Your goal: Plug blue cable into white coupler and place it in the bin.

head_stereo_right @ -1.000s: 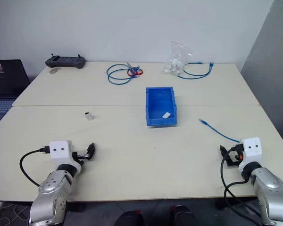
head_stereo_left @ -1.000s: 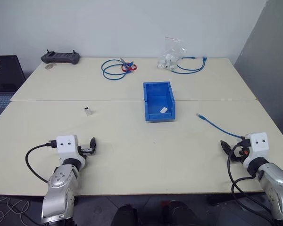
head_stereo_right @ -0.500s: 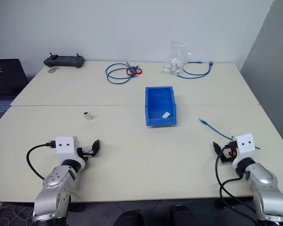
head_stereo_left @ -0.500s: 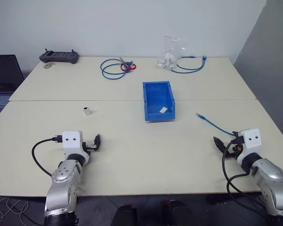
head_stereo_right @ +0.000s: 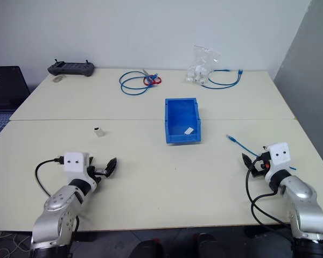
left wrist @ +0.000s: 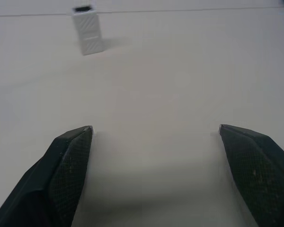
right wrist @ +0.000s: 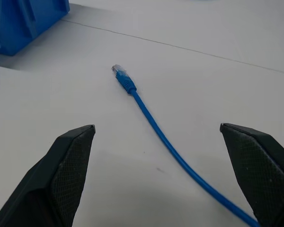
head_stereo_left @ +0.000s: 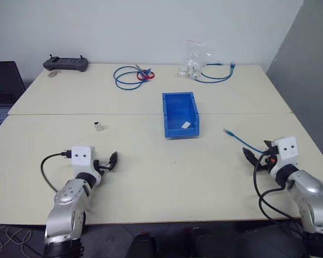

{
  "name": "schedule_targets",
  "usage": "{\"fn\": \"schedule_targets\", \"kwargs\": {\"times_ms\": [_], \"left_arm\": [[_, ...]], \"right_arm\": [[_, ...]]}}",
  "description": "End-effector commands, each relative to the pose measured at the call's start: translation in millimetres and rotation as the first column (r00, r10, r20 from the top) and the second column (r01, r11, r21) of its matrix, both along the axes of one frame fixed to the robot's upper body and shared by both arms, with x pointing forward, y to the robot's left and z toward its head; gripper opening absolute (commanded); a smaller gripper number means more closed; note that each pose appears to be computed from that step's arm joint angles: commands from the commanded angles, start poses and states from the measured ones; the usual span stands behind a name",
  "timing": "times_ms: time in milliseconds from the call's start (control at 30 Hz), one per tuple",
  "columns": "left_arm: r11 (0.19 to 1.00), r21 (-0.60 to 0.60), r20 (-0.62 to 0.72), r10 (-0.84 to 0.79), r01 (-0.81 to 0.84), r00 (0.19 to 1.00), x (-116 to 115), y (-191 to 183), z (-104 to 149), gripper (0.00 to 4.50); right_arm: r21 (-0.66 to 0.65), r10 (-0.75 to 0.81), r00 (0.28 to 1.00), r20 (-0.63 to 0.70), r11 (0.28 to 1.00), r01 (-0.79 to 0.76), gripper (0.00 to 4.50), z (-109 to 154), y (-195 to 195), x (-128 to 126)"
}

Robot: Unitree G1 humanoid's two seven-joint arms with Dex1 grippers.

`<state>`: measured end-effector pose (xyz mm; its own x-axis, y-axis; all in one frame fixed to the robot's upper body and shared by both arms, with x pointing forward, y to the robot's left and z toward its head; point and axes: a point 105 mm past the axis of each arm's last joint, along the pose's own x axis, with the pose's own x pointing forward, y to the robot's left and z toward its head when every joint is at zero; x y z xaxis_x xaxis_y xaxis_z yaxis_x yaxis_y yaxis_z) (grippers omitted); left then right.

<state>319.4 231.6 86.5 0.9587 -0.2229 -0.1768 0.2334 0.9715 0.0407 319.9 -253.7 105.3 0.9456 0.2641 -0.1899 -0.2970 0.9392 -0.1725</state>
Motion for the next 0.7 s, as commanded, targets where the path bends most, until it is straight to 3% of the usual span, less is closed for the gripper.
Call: {"fn": "schedule_targets", "kwargs": {"times_ms": [33,100,167,267,467,667,700], "left_arm": [[0.882,0.065,0.074,-0.471,0.467,0.879,0,-74,44,4.48],[0.767,0.084,0.056,-0.641,0.636,0.766,-4,-103,54,4.48],[0.601,0.147,0.023,-0.796,0.786,0.604,-10,-136,61,4.48],[0.46,0.216,0.0,-0.882,0.861,0.472,-7,-166,63,4.48],[0.392,0.23,0.005,-0.916,0.89,0.402,0,-188,63,4.48],[0.414,0.23,0.002,-0.905,0.881,0.425,0,-186,55,4.48],[0.422,0.219,0.007,-0.902,0.879,0.432,0,-185,55,4.5]], "right_arm": [[0.01,0.091,0.995,-0.041,0.996,-0.091,4.5,9,-3,10],[0.034,0.132,0.988,-0.079,0.991,-0.129,4.5,10,-6,17],[0.059,0.184,0.975,-0.124,0.982,-0.178,4.5,12,-8,24],[0.08,0.247,0.948,-0.198,0.968,-0.236,4.5,10,-12,32],[0.094,0.309,0.905,-0.292,0.951,-0.294,4.5,-1,-18,45],[0.012,0.334,0.871,-0.359,0.935,-0.353,4.5,-22,-18,50],[0.019,0.344,0.868,-0.357,0.932,-0.361,4.32,-23,-16,51]]}}
